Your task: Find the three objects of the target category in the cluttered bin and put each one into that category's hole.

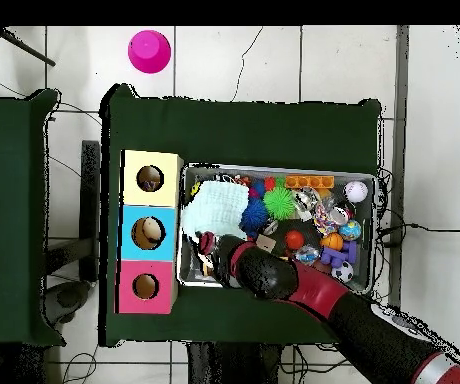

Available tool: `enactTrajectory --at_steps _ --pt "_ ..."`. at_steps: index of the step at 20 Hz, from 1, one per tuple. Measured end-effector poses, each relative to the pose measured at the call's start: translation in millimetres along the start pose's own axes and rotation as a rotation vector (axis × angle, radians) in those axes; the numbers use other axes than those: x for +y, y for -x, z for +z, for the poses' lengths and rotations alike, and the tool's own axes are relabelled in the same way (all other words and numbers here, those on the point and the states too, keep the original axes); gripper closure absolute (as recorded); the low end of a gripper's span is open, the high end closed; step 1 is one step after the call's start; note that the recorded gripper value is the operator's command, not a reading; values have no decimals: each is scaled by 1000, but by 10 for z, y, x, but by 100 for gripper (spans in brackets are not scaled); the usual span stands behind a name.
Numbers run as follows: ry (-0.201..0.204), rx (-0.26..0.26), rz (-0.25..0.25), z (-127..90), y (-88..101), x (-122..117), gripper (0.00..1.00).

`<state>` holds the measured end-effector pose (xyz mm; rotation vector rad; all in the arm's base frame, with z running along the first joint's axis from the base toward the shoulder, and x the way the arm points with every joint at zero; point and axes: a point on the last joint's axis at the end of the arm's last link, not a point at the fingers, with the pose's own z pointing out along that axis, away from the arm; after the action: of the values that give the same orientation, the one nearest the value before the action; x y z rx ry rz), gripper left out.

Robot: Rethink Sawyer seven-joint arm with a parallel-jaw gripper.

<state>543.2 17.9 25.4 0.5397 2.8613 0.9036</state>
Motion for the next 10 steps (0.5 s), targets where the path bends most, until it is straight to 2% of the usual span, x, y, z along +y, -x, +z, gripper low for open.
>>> enactTrajectory --at_steps 1,10 --pt "-3 0 -8 2 -3 26 0" --pt "-31 -2 -53 4 -10 156 0"
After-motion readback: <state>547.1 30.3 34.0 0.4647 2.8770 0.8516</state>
